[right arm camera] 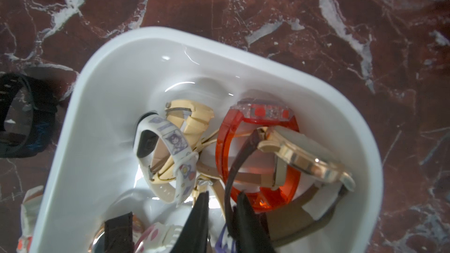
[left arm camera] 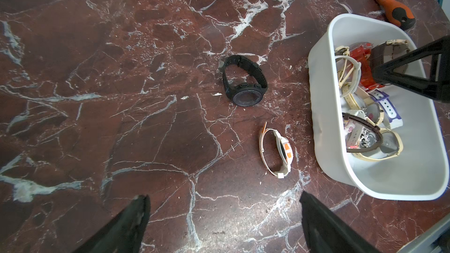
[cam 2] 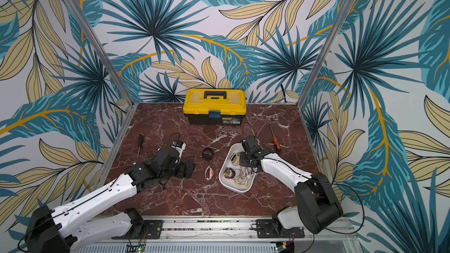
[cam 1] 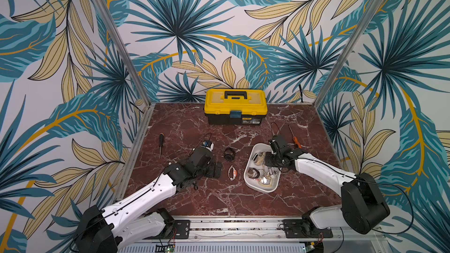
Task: Put the watch into the storage box
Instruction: Adjust the watch in the storage box, then adjust the storage box at the center of the board.
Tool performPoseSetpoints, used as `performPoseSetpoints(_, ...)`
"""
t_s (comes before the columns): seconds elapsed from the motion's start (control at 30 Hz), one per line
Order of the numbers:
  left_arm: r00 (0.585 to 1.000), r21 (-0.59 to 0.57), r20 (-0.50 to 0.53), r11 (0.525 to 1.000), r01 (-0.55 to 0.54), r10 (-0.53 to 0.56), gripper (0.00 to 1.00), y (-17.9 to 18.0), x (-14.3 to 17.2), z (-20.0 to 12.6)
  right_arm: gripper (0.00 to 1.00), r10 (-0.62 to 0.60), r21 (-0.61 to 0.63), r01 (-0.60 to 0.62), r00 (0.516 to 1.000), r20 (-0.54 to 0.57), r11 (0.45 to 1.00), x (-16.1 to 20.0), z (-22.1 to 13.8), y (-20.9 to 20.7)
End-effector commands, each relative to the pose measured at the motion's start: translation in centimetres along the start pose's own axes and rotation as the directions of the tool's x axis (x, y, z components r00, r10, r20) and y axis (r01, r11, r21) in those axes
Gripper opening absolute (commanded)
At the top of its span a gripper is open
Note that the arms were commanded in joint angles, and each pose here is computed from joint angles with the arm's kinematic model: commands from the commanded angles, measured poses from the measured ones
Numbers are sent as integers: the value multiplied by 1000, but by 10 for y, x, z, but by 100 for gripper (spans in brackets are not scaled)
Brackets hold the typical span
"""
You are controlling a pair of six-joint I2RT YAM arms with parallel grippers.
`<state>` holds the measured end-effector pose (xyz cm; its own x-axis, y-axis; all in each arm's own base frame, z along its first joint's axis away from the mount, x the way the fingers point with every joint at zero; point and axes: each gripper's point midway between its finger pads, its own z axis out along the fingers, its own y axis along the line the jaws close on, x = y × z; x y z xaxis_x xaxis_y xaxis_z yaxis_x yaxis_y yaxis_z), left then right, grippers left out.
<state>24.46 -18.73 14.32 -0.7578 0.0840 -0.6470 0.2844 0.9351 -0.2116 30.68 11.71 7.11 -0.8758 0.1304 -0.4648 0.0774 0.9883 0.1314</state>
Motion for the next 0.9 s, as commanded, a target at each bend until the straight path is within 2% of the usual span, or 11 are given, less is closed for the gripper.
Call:
performPoseSetpoints(0.0, 1000, -7, -4, 1000, 9, -9, 100, 5, 7, 5, 32, 18, -28, -17, 999, 32, 999, -6, -15, 2)
performPoseSetpoints(0.37, 1000, 5, 11, 1000, 22, -22, 100, 2, 4, 8, 51, 68, -102, -56, 991, 117, 993, -10, -62, 0)
performPoseSetpoints(0.5, 1000, 122, 19, 992, 12, -14, 100, -19, -6, 11, 75, 126, 27, -134, 974, 187, 991, 0, -86, -41)
performPoseSetpoints(0.57, 1000, 150, -1, 989, 19, -20, 100, -25, -12, 17, 89, 165, 132, -193, 967, 193, 972, 9, -97, -71)
performPoseSetpoints(0.63, 1000, 170, -19, 985, 18, -14, 100, -31, -20, 24, 98, 222, 205, -263, 954, 202, 943, 20, -104, -97)
performPoseSetpoints(0.73, 999, 190, -29, 981, 33, -28, 100, -36, -34, 34, 100, 341, 201, -374, 923, 181, 906, 37, -95, -119)
performPoseSetpoints(0.87, 993, 208, -72, 972, 110, -96, 100, -30, -44, 47, 99, 449, 220, -450, 892, 57, 866, 62, -55, -134)
